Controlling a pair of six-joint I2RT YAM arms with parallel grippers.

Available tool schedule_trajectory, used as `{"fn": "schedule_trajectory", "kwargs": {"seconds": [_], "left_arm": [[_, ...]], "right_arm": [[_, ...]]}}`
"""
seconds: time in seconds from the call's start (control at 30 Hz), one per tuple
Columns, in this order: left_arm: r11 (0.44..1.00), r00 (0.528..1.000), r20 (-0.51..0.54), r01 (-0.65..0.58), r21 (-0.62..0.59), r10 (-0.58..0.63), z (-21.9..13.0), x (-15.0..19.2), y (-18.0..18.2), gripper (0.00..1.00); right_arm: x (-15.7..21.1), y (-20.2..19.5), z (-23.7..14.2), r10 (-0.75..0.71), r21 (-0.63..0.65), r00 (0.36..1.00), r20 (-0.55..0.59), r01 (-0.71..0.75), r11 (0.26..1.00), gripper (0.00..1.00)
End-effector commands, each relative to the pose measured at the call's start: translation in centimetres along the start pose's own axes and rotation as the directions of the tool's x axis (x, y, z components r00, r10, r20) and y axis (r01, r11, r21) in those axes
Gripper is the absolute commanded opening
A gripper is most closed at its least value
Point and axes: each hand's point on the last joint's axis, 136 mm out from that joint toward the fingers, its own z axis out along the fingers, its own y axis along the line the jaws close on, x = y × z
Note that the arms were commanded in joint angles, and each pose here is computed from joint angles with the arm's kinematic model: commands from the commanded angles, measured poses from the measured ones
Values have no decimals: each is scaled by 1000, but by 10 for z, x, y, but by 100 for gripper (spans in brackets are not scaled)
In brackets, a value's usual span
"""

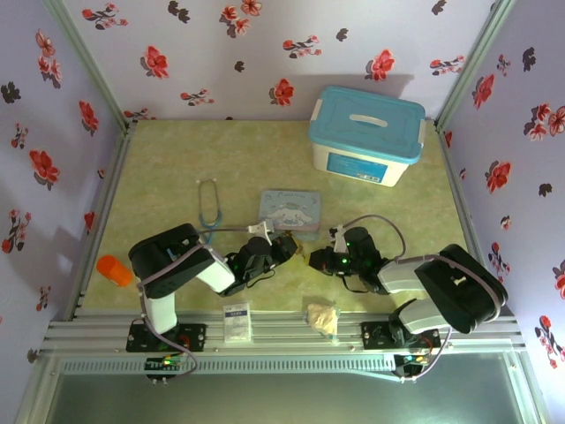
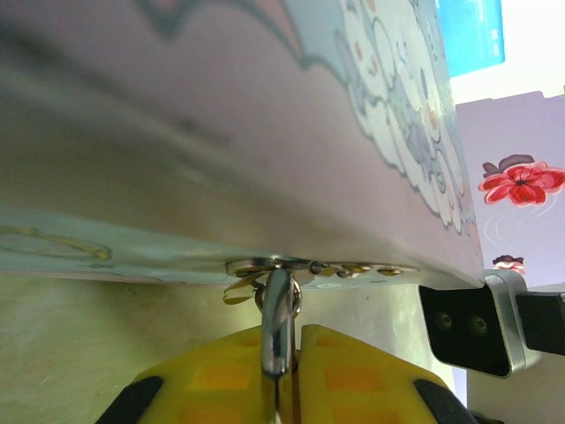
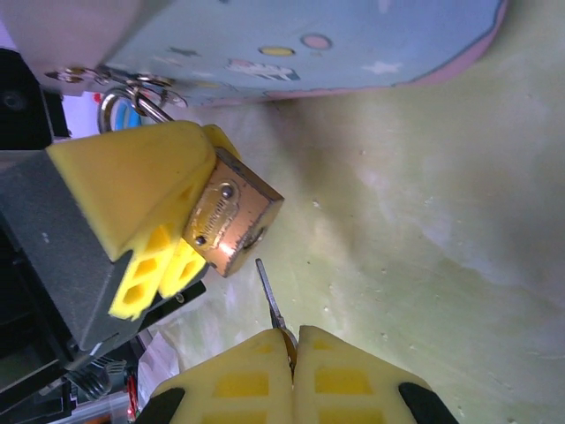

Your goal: Unlock the padlock with the key

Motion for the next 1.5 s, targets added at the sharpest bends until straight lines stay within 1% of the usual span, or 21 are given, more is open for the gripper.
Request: {"fn": "schedule_trajectory", "kwargs": {"seconds": [0.0,0.37,0.43,0.57,0.67,0.8,0.97,1.13,1.2,1.33,1.47], "left_arm": [[995,1000,20,19,97,-21,-2,-4,-25,0],[993,1000,12,14,120,-15,-5,-3,-33,0],[992,1000,9,14,125,-15,-5,-3,-35,0],[991,1000,-2,28,134,-28,-3,-1,-38,0],[987,999,-4,44,157,-44,-3,-1,-40,0],[975,998,-20,60,213,-57,-3,0,-54,0],[970,997,-41,71,234,-63,-4,2,-61,0],[968,997,-51,76,241,-66,-3,4,-61,0],[965,996,-61,75,250,-62,-2,5,-64,0],[958,997,-75,47,283,-27,-3,7,-74,0],[948,995,-97,35,317,-4,-4,9,-85,0]], "right_arm": [[-8,8,1,-12,-34,1000,22,13,999,0],[-15,10,6,-17,-42,1000,20,18,999,0],[-17,10,4,-15,-50,999,40,17,999,0],[-23,13,2,-7,-93,998,60,13,996,0],[-26,10,4,-1,-94,998,58,7,996,0],[-34,13,3,30,-165,998,58,-20,986,0],[-44,10,0,75,-244,997,35,-65,968,0],[-42,18,5,82,-327,996,-27,-87,941,0],[-39,13,8,93,-323,994,-54,-105,941,0],[-41,8,8,103,-315,993,-48,-113,942,0],[-45,16,5,92,-336,995,-48,-103,936,0]]}}
